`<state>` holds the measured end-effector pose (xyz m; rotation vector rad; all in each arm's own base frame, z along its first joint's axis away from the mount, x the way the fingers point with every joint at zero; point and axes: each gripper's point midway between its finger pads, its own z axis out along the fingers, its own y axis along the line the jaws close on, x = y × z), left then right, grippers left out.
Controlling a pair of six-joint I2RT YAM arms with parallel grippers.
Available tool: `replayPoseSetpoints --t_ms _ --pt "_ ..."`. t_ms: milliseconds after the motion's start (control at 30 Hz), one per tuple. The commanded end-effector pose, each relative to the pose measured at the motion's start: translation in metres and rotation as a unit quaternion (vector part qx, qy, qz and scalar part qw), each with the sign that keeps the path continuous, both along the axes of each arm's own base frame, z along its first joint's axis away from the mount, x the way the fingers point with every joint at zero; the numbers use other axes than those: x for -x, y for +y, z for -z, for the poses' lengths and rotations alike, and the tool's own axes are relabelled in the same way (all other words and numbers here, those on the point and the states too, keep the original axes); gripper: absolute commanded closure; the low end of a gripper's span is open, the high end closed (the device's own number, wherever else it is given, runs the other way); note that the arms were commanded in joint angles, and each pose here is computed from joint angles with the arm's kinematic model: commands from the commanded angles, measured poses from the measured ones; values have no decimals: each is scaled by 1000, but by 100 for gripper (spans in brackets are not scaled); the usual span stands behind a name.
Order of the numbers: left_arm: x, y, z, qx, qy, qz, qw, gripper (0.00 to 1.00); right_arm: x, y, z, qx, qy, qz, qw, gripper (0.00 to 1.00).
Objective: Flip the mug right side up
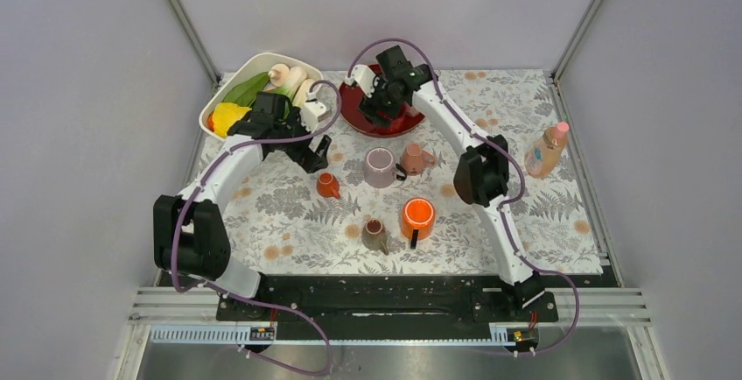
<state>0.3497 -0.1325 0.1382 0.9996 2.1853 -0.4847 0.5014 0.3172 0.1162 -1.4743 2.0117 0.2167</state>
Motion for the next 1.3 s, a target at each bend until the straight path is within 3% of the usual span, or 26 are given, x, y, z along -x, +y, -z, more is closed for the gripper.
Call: replayPoseSetpoints --t_ms 0,67,200,367,467,633,867,1100,1267 --pt "-39 2 -31 15 -48 -50 997 3 20 28 -109 -127 -40 20 991 13" --pt "-56 -6 -41 21 -61 -36 997 5 30 29 -124 -157 -24 36 987 1" --pt "-97 -27 -45 -50 -120 61 990 13 49 7 -154 -176 -32 96 979 1" --pt "-129 -50 -21 -156 -226 264 925 16 73 -54 -161 -147 -58 186 970 0" --pt "-145 -56 -4 -184 -244 329 893 17 88 -93 -158 -137 -68 234 960 1" --pt "-178 -67 27 -191 -238 352 885 17 121 -130 -148 -150 -58 276 948 1" --pt "-209 -63 67 -248 -232 376 862 19 155 -160 -146 -147 -65 325 932 1" --pt "-200 -76 93 -276 -218 413 840 47 176 -173 -138 -147 -64 334 929 1" --pt "-163 -66 105 -278 -177 468 820 57 180 -183 -136 -137 -75 348 924 1"
